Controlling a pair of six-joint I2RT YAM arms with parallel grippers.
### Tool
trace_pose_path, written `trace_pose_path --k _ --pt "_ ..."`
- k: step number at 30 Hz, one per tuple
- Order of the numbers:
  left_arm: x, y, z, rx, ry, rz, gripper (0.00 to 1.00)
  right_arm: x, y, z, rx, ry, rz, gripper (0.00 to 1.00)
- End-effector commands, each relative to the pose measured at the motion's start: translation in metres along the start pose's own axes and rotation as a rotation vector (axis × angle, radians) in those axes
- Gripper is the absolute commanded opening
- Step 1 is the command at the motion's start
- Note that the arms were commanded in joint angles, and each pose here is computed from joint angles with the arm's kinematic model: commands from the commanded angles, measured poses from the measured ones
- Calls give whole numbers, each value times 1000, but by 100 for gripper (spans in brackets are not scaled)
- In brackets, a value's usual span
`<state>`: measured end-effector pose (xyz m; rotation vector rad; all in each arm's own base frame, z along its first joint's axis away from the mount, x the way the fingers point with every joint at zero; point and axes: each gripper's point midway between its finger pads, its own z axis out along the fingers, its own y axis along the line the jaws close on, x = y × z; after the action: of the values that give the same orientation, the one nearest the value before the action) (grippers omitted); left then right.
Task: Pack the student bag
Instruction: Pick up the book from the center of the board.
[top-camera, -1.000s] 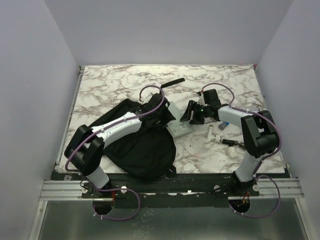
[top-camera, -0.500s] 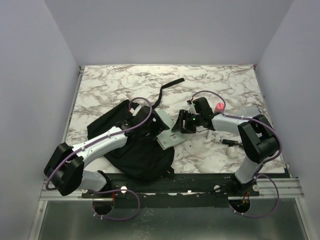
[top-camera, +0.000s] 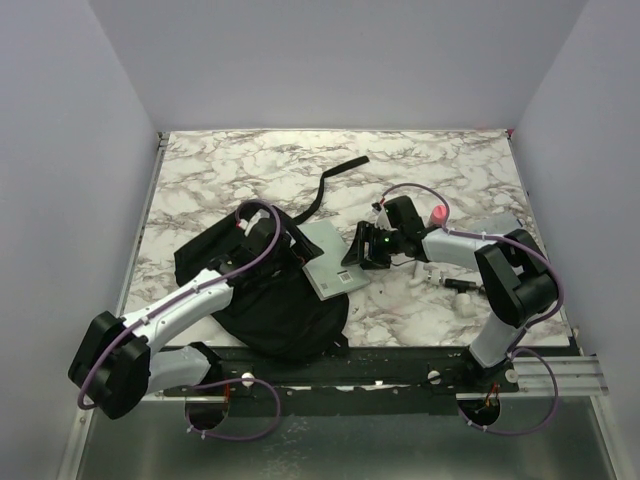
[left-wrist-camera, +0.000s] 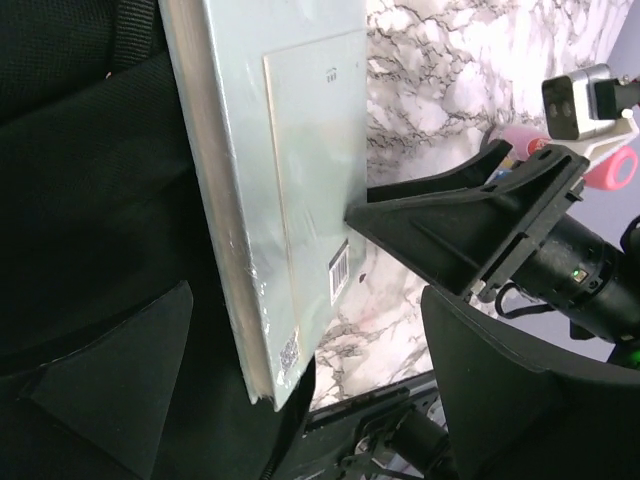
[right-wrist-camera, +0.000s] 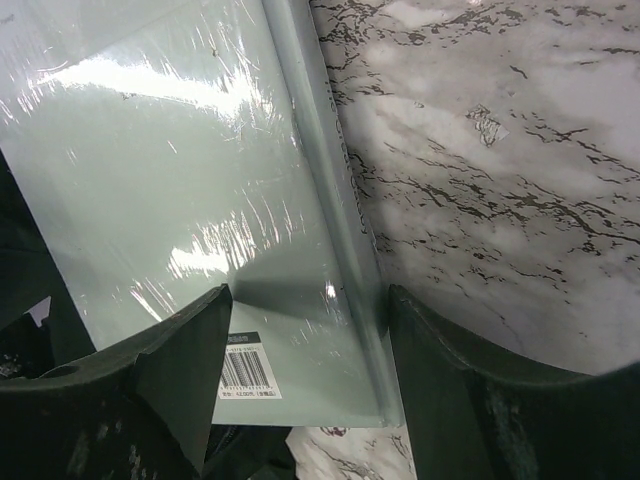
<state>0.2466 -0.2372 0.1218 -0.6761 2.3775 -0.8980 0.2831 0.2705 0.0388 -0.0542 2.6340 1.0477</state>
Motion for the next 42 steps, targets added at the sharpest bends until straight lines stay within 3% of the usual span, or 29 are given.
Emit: trace_pose_path --k 1,6,10,14,18,23,33,36,42 --pt "5 -6 14 58 66 15 98 20 -1 0 -2 70 24 68" --pt "10 -9 28 68 109 5 94 18 0 -2 6 65 17 68" --pt "13 -11 35 91 130 -9 81 19 1 -3 1 63 22 68" --pt "11 -26 33 168 121 -13 51 20 1 -4 -3 58 26 68" --pt "13 -35 33 201 147 -5 32 19 4 -7 -14 39 33 69" --pt "12 -46 31 242 170 -2 0 14 17 -21 -48 -27 67 75" --pt "-28 -110 -58 552 58 74 0 -31 70 -111 -69 -344 136 100" --pt "-40 -126 -98 662 -5 92 0 -32 93 -140 -180 -422 210 100" --pt "-53 -144 -148 811 -73 62 0 -29 149 -194 -600 -526 319 100"
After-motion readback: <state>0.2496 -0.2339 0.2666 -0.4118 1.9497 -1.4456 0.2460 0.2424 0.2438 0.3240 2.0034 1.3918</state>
